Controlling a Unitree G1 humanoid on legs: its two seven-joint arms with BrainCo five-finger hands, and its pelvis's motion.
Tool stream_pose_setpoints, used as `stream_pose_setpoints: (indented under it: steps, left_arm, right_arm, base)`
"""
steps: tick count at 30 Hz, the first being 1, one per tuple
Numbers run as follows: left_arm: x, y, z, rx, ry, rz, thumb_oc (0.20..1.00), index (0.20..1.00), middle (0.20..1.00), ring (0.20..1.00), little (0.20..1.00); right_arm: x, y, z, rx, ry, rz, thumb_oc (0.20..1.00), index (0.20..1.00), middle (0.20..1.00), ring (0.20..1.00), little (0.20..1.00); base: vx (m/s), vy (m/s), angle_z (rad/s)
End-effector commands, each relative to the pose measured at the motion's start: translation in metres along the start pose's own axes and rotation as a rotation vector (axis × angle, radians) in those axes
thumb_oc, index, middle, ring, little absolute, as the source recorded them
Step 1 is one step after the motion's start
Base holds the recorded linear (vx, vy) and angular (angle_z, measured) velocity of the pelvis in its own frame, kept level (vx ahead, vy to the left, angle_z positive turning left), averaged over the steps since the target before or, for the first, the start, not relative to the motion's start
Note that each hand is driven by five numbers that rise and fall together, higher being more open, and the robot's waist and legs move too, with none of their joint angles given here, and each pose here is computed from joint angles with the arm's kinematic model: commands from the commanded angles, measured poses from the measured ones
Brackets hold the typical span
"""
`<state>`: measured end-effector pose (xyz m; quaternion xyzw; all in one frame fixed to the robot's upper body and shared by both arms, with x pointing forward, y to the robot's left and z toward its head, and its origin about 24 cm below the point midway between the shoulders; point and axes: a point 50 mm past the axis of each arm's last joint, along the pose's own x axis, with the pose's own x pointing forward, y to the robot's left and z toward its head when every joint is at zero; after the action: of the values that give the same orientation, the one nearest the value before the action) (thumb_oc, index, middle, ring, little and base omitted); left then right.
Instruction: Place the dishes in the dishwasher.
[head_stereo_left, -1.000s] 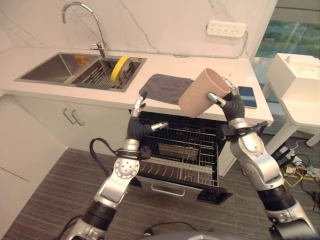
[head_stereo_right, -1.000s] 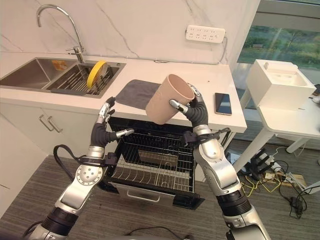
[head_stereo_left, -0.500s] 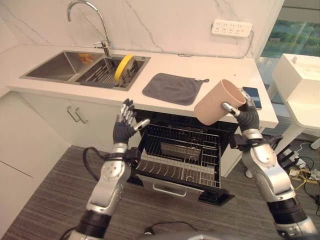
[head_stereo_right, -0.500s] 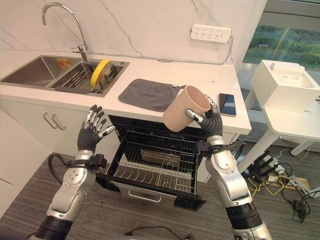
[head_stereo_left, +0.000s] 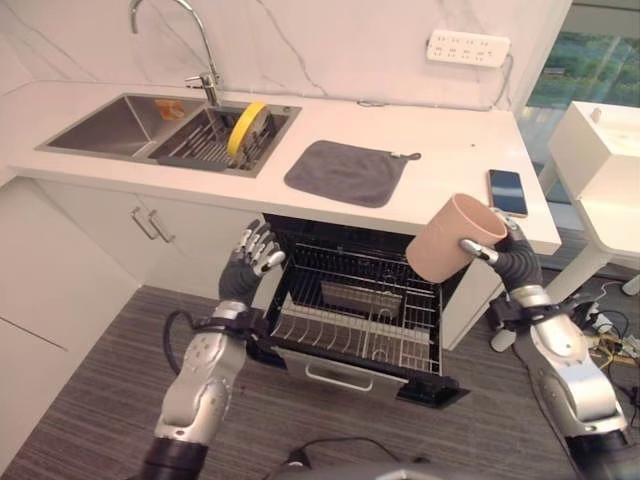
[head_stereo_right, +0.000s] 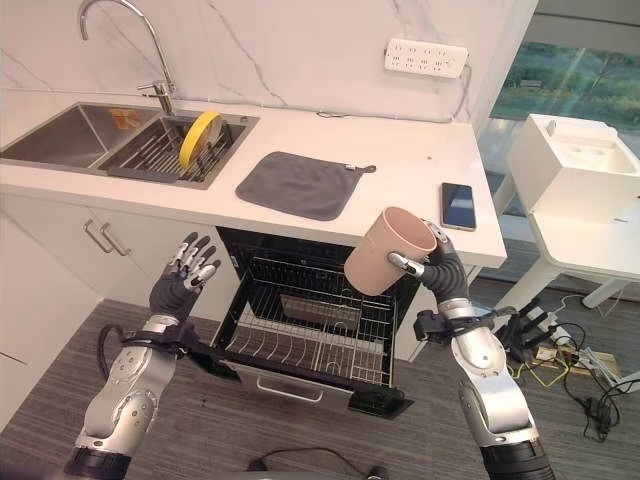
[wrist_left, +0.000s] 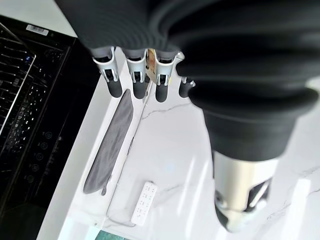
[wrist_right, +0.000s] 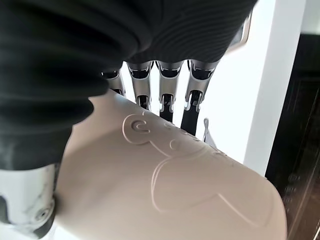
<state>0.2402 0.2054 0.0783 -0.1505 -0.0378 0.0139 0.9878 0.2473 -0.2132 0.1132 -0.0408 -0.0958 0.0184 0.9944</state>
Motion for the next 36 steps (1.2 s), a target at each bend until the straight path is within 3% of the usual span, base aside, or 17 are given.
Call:
stream_pose_setpoints:
  steps: [1,3,10,12,13,18,28,36]
  left_arm:
    - [0.005,-0.008,0.04,0.159,-0.204,-0.098,1.0,1.0,1.0,1.0,1.0]
    - [0.005,-0.005,0.047,0.303,-0.234,-0.106,1.0,1.0,1.0,1.0,1.0]
    - [0.007,-0.005,0.062,0.502,-0.256,-0.216,1.0,1.0,1.0,1.0,1.0]
    - [0.009,-0.009,0.061,0.621,-0.231,-0.288,1.0,1.0,1.0,1.0,1.0]
    - [0.015,-0.013,0.065,0.816,-0.223,-0.332,1.0,1.0,1.0,1.0,1.0]
    - [0.038,-0.028,0.096,1.047,-0.279,-0.379,1.0,1.0,1.0,1.0,1.0]
    - [0.058,-0.043,0.114,1.19,-0.277,-0.39,1.0,1.0,1.0,1.0,1.0]
    - [0.069,-0.027,0.094,1.339,-0.064,-0.396,1.0,1.0,1.0,1.0,1.0]
  right_arm:
    - [0.007,-0.01,0.046,-0.079,-0.233,0.006,0.2,0.2,0.2,0.2,0.2]
    - [0.007,-0.015,0.047,-0.101,-0.226,0.004,0.2,0.2,0.2,0.2,0.2]
    - [0.01,-0.02,0.051,-0.153,-0.207,0.035,0.2,0.2,0.2,0.2,0.2]
    - [0.013,-0.021,0.054,-0.171,-0.208,0.041,0.2,0.2,0.2,0.2,0.2]
    - [0.02,-0.024,0.064,-0.2,-0.243,0.045,0.2,0.2,0.2,0.2,0.2]
    - [0.043,-0.02,0.103,-0.273,-0.373,0.084,0.2,0.2,0.2,0.2,0.2]
    - [0.059,0.004,0.136,-0.346,-0.501,0.171,0.2,0.2,0.2,0.2,0.2]
    - [0.07,0.012,0.144,-0.359,-0.52,0.189,0.2,0.2,0.2,0.2,0.2]
  base:
    - [0.04,-0.047,0.0]
    - [0.06,-0.041,0.01]
    - [0.07,-0.022,-0.04]
    - [0.02,-0.014,0.0]
    - [-0.14,0.017,0.01]
    - [-0.26,0.066,-0.09]
    - [-0.06,0.023,-0.09]
    - [-0.01,-0.028,-0.08]
